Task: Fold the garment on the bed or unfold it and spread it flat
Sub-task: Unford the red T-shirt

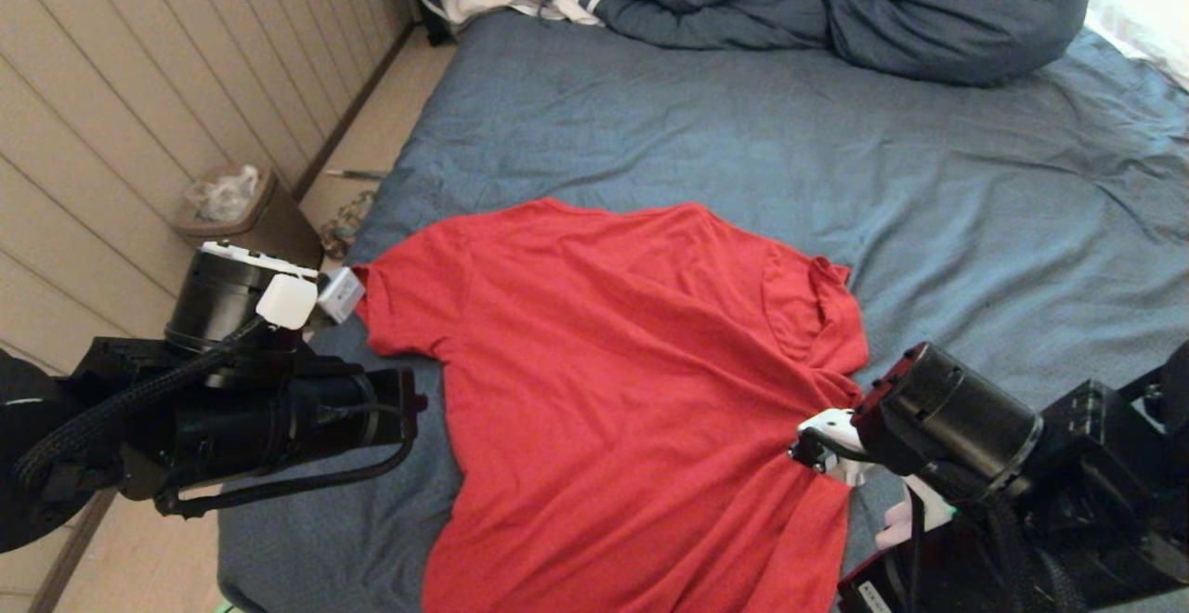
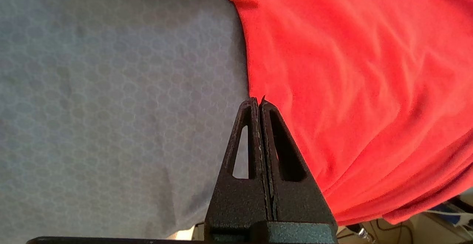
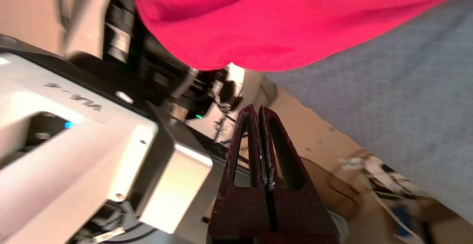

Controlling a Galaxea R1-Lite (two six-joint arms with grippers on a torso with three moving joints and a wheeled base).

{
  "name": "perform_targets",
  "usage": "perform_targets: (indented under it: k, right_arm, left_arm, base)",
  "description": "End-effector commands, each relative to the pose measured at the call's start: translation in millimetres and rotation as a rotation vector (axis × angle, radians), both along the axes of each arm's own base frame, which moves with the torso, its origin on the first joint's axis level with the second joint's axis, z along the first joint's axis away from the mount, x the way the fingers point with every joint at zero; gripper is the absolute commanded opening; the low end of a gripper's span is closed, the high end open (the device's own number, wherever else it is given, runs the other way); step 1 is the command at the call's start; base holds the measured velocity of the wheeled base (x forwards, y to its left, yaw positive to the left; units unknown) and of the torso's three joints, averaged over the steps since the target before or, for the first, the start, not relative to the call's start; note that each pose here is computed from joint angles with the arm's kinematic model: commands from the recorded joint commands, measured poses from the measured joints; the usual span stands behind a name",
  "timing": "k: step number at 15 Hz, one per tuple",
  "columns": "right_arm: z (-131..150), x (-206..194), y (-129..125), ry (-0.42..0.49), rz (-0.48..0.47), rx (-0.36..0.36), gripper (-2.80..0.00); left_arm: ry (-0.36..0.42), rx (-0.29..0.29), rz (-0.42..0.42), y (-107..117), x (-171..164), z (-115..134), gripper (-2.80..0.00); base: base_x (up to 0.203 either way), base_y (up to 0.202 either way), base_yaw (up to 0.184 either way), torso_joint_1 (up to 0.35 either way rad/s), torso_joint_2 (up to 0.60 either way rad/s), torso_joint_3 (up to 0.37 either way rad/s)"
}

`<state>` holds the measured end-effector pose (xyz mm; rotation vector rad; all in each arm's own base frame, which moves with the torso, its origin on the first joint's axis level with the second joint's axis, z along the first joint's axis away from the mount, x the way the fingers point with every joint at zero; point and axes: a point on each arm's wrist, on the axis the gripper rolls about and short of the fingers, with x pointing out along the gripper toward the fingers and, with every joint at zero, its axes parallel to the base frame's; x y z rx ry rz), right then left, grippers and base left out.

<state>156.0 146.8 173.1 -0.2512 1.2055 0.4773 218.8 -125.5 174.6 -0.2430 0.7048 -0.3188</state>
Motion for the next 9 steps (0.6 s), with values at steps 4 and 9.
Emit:
perform_targets:
  k: [4,9]
  right_arm:
    - [-25.5,-1.6,28.4,-0.014,0.070,-0.071,0.00]
    - [-39.1,5.2,48.2,-0.001,0.107,-0.089,0.00]
  left_arm:
    - [0.002,-0.019,0.010,1.0,-1.8,-2.7,-2.80]
    - [-0.003,-0.027,0.014,2.1,-3.6,-4.0,-2.80]
  base:
    - [0.000,0.000,0.000,0.000,0.00,0.000]
    - [0.000,0.000,0.000,0.000,0.00,0.000]
